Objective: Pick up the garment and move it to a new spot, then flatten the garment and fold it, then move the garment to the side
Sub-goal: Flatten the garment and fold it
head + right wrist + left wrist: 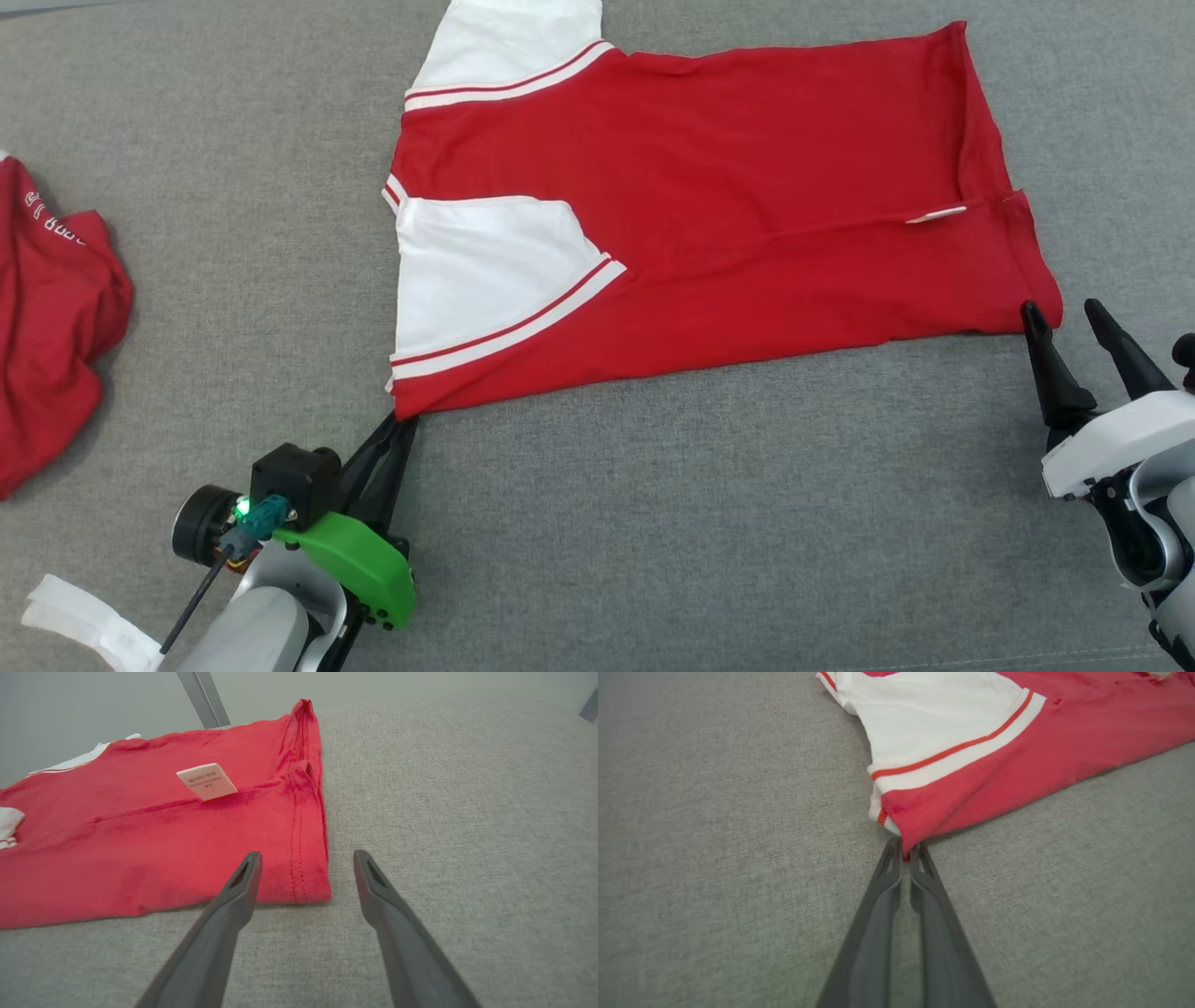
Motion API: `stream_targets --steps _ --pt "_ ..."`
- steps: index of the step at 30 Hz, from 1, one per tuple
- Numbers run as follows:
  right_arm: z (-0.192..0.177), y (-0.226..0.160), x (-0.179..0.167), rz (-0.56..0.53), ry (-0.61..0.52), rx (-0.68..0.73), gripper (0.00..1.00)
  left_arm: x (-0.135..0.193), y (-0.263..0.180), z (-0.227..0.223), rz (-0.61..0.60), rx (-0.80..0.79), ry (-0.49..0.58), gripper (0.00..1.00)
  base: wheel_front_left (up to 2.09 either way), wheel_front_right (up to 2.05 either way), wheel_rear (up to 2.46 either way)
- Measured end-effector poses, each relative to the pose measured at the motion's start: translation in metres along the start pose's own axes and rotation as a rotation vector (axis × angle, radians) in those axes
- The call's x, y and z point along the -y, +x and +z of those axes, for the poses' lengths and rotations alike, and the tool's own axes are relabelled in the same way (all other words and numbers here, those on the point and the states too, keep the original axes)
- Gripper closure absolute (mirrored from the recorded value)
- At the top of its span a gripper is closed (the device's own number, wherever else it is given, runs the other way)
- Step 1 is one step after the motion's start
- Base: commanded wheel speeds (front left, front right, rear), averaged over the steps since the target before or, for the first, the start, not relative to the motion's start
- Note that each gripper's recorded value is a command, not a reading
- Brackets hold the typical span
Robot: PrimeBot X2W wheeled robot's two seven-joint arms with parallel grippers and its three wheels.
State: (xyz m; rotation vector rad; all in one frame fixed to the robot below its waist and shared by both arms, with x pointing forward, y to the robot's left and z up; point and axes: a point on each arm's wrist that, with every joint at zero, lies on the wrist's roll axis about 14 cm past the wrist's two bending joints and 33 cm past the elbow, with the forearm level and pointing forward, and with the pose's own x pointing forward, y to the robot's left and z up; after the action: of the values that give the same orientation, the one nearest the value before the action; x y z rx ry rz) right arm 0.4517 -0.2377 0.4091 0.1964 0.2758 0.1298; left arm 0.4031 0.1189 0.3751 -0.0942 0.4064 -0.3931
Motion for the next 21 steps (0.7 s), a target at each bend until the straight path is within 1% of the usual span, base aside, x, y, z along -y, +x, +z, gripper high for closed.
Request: stream_targets --steps 6,7,8,9,13,15,21 --pt "-0.019 0.008 0.000 -0.021 0.068 -0.057 0.00 -0.004 0.002 0.000 0.003 -0.006 0.021 1.00 0.00 0.00 0.00" --pt "-0.021 0.009 0.000 -0.021 0.073 -0.062 0.40 -0.005 0.003 0.000 0.004 -0.006 0.023 1.00 0.00 0.00 0.00" --pt "-0.022 0.010 0.000 -0.022 0.079 -0.067 0.60 -0.005 0.003 0.000 0.003 -0.007 0.025 1.00 0.00 0.00 0.00" --pt "-0.022 0.011 0.000 -0.022 0.086 -0.070 1.00 -0.006 0.003 0.000 0.002 -0.006 0.030 1.00 0.00 0.00 0.00" --pt "-0.019 0.015 -0.003 -0.015 0.111 -0.062 1.00 -0.008 0.003 0.002 0.003 0.001 0.045 1.00 0.00 0.00 0.00" --pt "-0.017 0.014 -0.004 -0.007 0.103 -0.062 1.00 -0.009 0.002 0.004 0.000 0.004 0.057 1.00 0.00 0.00 0.00" --pt "-0.013 0.002 -0.003 0.003 0.103 -0.058 1.00 -0.008 -0.009 0.009 0.001 0.024 0.081 1.00 0.00 0.00 0.00"
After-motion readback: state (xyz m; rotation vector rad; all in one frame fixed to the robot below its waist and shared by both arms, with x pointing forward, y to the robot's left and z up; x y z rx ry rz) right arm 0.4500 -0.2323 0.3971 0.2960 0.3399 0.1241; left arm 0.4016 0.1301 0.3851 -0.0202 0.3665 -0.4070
